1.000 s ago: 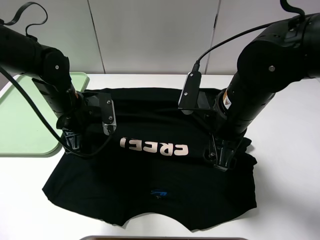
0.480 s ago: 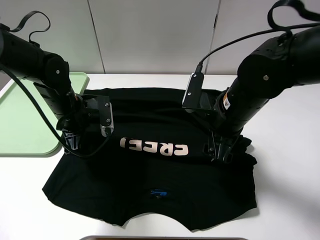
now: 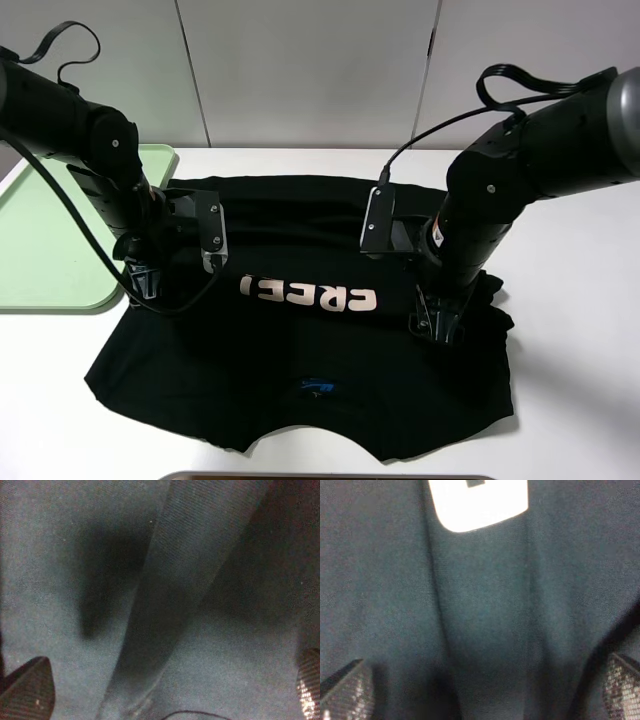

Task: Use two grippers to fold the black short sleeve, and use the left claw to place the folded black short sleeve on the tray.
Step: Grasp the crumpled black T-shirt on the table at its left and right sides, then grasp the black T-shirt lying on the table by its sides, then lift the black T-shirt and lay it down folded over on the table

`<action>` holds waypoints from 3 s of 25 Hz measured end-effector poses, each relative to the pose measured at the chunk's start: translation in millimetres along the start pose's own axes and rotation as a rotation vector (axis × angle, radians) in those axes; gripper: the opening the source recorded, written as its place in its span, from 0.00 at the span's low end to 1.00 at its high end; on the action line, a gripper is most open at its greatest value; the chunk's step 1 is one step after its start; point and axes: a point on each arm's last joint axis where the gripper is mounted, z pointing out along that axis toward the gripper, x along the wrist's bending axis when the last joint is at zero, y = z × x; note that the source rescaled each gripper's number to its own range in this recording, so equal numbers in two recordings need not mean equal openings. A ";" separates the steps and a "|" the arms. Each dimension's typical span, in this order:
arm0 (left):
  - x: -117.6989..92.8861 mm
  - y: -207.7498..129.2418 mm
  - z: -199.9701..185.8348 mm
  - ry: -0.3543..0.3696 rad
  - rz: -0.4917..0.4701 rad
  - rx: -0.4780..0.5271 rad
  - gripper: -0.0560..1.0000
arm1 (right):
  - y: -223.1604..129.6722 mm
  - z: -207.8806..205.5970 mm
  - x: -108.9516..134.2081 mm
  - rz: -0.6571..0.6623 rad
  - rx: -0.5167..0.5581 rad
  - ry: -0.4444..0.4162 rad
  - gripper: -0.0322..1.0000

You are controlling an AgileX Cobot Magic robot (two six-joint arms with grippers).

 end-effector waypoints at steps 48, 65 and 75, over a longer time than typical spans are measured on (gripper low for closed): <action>4.3 3.7 -0.2 0.047 0.015 -0.040 0.74 | -27.0 26.2 1.8 0.064 0.000 0.070 1.00; 3.3 3.2 14.5 0.022 0.046 -0.021 0.73 | -26.4 26.1 2.2 0.079 -0.007 0.074 1.00; 1.8 2.3 21.9 -0.001 0.046 -0.006 0.41 | -26.3 26.1 2.2 0.079 -0.007 0.074 0.97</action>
